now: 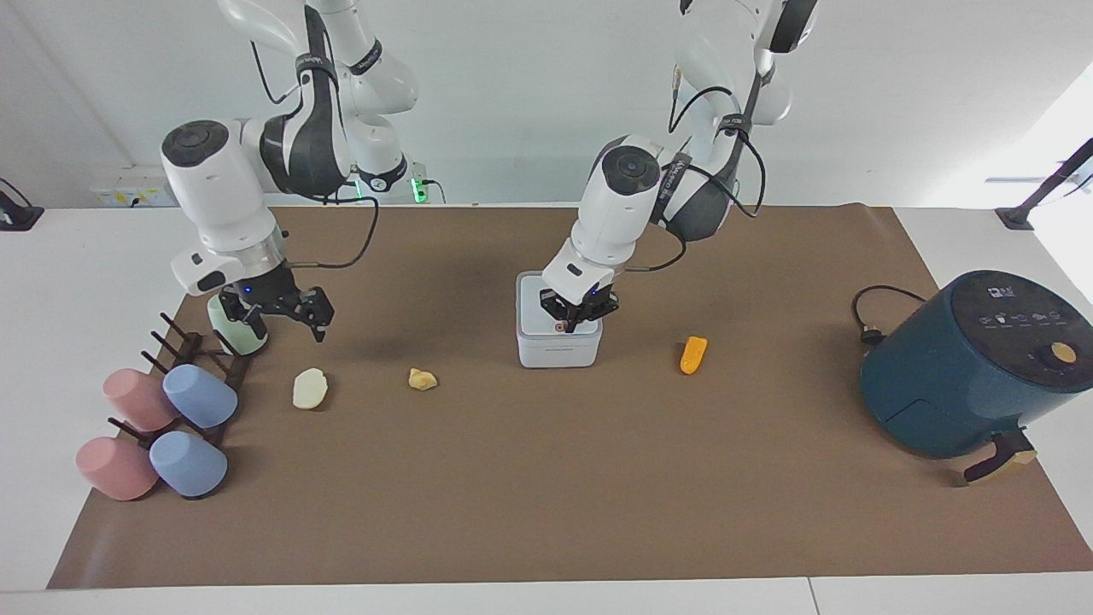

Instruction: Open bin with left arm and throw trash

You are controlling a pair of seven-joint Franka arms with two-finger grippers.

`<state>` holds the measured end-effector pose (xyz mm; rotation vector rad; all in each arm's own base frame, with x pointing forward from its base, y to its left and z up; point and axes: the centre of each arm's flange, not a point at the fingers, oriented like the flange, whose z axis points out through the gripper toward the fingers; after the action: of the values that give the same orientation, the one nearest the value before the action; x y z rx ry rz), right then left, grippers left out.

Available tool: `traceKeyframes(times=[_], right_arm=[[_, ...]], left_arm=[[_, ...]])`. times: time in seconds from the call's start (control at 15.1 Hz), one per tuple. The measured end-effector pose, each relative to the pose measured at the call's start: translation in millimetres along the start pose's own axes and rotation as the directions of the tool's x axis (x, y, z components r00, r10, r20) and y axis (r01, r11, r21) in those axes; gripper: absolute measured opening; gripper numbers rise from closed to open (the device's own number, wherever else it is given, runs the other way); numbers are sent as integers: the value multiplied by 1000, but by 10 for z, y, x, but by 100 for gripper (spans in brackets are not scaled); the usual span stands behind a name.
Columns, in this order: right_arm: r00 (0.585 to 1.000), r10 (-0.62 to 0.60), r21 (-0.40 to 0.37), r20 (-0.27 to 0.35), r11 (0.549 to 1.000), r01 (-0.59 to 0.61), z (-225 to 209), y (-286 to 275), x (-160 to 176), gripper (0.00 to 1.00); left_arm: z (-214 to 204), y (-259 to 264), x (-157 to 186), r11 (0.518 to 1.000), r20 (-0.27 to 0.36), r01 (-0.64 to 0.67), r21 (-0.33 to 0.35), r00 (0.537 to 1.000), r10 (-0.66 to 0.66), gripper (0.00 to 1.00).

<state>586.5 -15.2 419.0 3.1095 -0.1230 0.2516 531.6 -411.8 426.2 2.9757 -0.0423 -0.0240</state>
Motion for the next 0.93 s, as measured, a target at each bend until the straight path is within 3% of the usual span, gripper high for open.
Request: traceKeyframes(times=[0.2,0.53,0.93], right_arm=[[998,-6,5,-57,1000,6,474,-12,-22,100],[988,-145,-11,-60,989,145,1064,191,-49,100],[981,-188,-7,-45,982,188,1186,173,-72,100]], left_arm=[[15,33,-30,1000,3,-6,0,1000,6,1],[44,97,-79,1000,0,-16,-4,1000,16,1],[127,113,-136,1000,-14,-25,-6,1000,25,1]])
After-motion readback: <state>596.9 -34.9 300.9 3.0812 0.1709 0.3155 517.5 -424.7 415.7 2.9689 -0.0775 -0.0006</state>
